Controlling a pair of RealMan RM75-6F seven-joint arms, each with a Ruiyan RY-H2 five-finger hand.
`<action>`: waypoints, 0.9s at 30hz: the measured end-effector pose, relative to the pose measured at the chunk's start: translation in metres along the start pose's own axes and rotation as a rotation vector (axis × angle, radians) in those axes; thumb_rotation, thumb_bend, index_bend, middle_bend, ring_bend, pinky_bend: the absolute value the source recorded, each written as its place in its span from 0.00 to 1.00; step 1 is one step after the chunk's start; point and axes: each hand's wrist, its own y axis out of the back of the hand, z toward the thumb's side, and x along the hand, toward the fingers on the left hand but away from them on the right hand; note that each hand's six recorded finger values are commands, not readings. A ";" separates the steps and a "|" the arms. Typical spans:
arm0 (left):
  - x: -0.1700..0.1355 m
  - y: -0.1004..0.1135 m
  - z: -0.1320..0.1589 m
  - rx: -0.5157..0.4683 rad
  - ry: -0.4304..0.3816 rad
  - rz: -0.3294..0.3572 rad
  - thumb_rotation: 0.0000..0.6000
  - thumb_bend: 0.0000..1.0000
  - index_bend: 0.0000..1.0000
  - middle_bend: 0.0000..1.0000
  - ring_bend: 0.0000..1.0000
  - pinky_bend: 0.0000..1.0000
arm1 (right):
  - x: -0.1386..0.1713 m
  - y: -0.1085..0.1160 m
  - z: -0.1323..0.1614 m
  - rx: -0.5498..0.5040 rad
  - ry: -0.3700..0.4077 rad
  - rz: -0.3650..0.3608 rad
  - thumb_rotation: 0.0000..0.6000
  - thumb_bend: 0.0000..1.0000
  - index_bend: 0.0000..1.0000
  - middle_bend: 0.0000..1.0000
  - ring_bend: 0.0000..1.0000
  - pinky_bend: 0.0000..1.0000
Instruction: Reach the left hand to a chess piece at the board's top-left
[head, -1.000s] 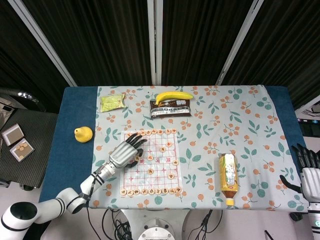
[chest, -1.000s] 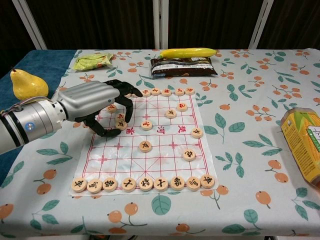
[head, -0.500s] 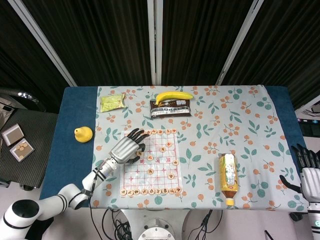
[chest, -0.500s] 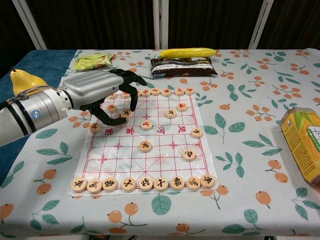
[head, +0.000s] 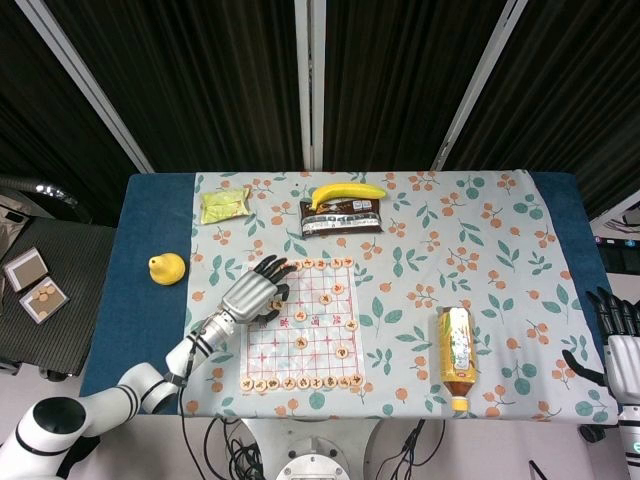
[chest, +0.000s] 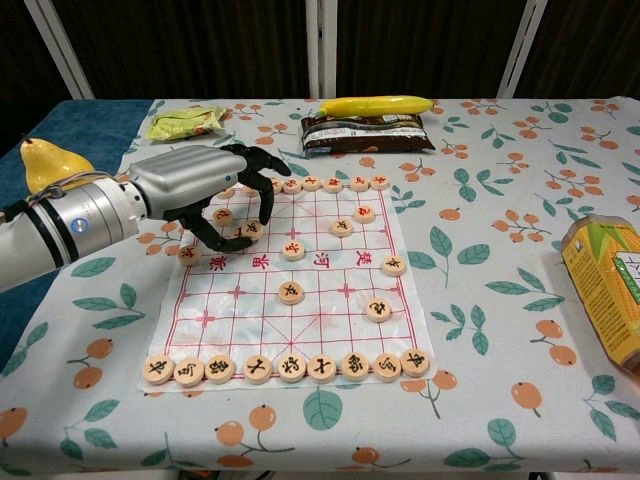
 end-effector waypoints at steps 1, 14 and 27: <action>0.000 0.000 0.000 0.001 0.000 0.002 1.00 0.31 0.50 0.09 0.00 0.00 | 0.000 0.000 0.000 0.000 0.000 0.000 1.00 0.15 0.00 0.00 0.00 0.00; -0.005 0.000 -0.005 -0.009 0.019 -0.010 1.00 0.31 0.50 0.09 0.00 0.00 | 0.001 -0.002 -0.001 0.001 -0.001 0.003 1.00 0.15 0.00 0.00 0.00 0.00; -0.006 0.000 -0.009 -0.006 0.032 -0.018 1.00 0.31 0.26 0.08 0.00 0.00 | 0.000 -0.002 -0.002 0.002 -0.006 0.004 1.00 0.15 0.00 0.00 0.00 0.00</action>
